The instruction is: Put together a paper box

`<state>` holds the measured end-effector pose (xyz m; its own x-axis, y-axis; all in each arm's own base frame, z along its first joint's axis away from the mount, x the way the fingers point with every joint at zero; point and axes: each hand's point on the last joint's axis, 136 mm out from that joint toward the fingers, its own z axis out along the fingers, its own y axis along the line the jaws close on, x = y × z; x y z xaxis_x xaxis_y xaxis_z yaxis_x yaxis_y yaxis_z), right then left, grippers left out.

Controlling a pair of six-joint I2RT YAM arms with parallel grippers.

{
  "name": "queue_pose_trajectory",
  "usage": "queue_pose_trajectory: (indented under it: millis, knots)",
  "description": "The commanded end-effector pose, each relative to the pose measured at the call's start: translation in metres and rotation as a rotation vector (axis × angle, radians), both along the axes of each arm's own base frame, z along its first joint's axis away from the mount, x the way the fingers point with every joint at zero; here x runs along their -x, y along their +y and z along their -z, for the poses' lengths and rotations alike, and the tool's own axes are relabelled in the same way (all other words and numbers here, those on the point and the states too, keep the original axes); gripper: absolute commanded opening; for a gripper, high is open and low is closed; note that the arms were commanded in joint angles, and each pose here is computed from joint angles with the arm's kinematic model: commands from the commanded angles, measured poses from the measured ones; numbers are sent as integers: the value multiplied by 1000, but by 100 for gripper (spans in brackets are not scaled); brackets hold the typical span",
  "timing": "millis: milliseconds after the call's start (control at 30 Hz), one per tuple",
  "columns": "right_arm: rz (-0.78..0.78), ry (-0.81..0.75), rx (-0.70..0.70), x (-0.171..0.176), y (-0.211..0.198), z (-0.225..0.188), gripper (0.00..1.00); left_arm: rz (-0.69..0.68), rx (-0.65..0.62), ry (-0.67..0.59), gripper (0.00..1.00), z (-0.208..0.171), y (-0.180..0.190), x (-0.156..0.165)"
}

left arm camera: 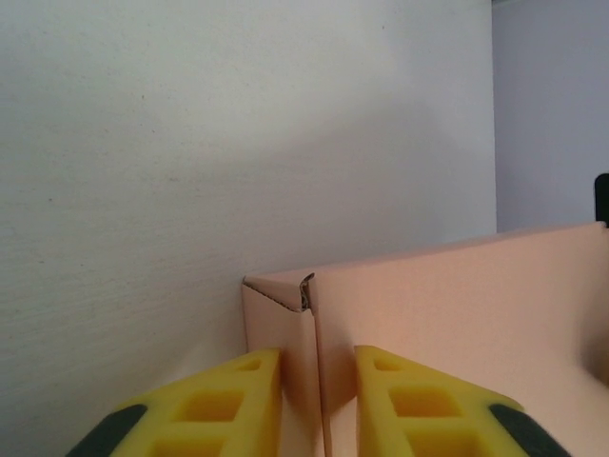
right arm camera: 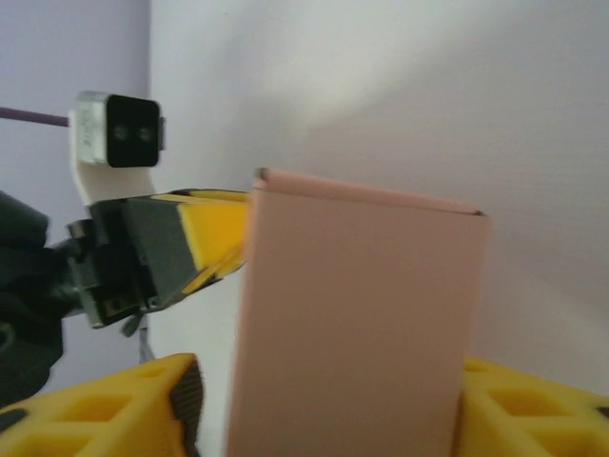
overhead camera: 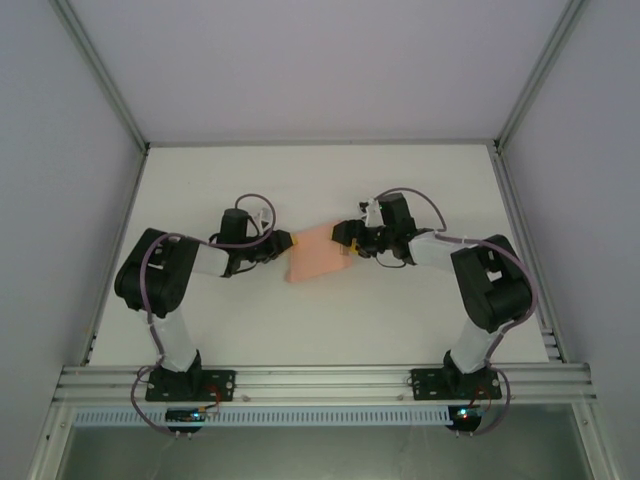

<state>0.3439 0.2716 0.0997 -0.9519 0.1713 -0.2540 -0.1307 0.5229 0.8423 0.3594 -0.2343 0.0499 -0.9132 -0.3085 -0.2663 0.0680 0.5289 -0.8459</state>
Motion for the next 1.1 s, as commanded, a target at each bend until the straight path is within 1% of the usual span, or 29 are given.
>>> queue_pose_trajectory:
  millis: [0,67,100,167,200,233,267,333,367,467,500,567,667,733,767,833,933,1067]
  knots:
    - [-39,-3,-115,-1,14,-27,52,-26,-97,95,29,39,16,12]
    - [-32,0,-109,-1,13,-30,47,-20,-83,48,35,28,12,3]
    - [-31,4,-101,-1,12,-30,46,-8,-69,23,39,21,9,0]
    - [-24,16,-76,-1,9,-30,44,13,-44,-42,43,2,3,-7]
    - [-22,24,-59,0,7,-30,43,18,-41,-76,47,-7,2,-10]
    - [-14,31,-36,0,4,-29,43,28,-37,-115,52,-18,0,-13]
    - [-7,32,-10,0,0,-29,43,41,-36,-163,62,-32,-1,-16]
    - [16,38,34,1,-8,-32,43,65,-47,-271,88,-61,-3,-18]
    - [31,38,47,1,-13,-36,43,78,-62,-328,100,-75,-4,-18]
    - [101,67,87,1,-32,-50,46,146,-152,-549,100,-119,-11,-10]
    - [131,75,103,1,-41,-56,47,167,-206,-618,100,-130,-15,-5]
    - [201,81,132,1,-59,-70,47,239,-364,-795,100,-149,-27,11]
    - [300,92,133,2,-85,-92,46,391,-616,-1090,100,-159,-54,45]
    - [373,129,111,4,-100,-105,47,486,-727,-1259,100,-157,-71,67]
    - [396,150,95,7,-105,-112,47,504,-759,-1321,100,-158,-77,72]
    - [442,202,55,11,-115,-123,47,526,-799,-1413,100,-160,-87,79]
    - [488,277,39,18,-124,-130,47,526,-840,-1491,100,-165,-97,79]
    - [486,342,17,24,-122,-134,47,506,-911,-1584,100,-169,-107,71]
